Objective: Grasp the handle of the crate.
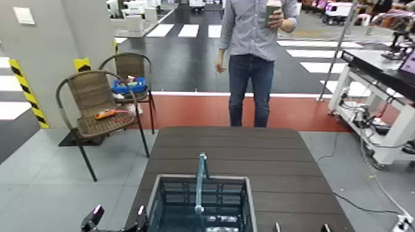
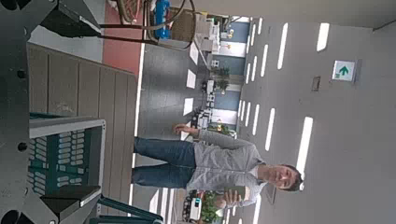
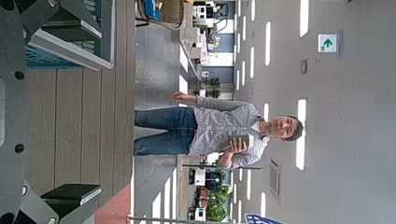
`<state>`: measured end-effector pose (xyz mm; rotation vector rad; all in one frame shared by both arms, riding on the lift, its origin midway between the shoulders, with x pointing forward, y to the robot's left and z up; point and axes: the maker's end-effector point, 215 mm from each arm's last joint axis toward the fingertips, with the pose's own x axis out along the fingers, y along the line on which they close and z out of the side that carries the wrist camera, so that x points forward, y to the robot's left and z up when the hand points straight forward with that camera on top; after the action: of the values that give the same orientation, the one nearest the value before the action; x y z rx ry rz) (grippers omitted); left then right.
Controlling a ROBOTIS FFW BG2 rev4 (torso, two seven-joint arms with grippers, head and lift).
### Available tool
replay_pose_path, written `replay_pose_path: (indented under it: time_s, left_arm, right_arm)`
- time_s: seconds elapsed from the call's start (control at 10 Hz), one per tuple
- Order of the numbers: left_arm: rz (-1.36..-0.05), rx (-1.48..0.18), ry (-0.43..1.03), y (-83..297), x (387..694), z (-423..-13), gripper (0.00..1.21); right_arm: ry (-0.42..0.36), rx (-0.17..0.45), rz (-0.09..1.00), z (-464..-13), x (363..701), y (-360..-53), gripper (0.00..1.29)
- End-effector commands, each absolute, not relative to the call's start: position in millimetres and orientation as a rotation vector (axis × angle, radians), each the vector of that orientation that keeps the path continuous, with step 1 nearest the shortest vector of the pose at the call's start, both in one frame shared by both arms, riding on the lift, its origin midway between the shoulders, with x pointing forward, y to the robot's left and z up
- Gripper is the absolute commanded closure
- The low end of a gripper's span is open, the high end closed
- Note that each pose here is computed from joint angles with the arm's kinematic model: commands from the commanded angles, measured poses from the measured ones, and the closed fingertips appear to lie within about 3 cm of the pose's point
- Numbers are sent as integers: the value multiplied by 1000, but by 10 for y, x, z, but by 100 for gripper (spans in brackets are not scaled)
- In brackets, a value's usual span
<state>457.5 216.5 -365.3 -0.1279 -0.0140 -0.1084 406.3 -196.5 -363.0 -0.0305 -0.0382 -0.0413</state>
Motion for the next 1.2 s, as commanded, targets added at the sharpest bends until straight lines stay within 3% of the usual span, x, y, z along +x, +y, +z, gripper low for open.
replay_pose_path:
  time_s: [0.1, 0.6, 0.9, 1.2]
  left_arm:
    - [-106, -130, -13, 2175, 4580, -3662, 11]
    - [-137, -220, 30, 2214, 4755, -3671, 11]
    - [-226, -403, 185, 2069, 5032, -3657, 11]
    - [-400, -570, 387, 1647, 5159, -3635, 11]
  right_arm:
    - [-38, -31, -36, -3636, 4068, -1946, 15]
    - [-37, -28, -34, -3641, 4080, -1933, 15]
    - [-35, -24, -34, -3657, 4090, -1930, 15]
    - [-36, -19, -27, -3660, 4118, -1903, 15]
